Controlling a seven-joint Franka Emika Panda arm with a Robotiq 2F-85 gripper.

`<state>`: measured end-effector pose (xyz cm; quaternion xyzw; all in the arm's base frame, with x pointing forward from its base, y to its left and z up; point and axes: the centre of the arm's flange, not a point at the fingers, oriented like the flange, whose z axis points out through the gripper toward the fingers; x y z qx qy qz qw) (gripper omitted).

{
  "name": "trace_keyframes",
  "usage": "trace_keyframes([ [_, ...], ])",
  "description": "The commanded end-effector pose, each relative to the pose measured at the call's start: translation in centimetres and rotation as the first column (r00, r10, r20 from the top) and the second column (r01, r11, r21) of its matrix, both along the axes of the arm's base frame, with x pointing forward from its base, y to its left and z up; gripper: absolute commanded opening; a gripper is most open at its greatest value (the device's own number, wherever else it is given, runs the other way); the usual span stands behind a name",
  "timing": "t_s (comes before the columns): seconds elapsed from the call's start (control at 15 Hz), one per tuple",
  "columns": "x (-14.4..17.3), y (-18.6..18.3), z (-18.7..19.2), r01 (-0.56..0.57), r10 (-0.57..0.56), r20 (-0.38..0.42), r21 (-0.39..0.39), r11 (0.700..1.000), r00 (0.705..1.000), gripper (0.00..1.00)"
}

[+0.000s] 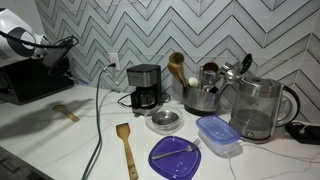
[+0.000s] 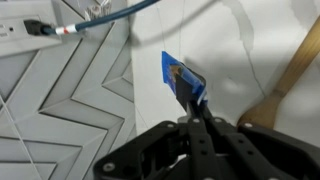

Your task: Remove the blue packet from the silver plate in the lunchbox and put it on the left side of the counter

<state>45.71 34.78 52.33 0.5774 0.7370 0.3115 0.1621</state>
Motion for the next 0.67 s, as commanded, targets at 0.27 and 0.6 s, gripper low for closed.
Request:
trace_keyframes([
  [0.27,-1.7,6.5,-3.9,-0.380,0.378,0.038,0.055,0.923,0.925,0.00],
  [0.6,-2.2,7.1,-7.6,-0.511,0.509,0.039,0.071,0.857,0.860,0.00],
])
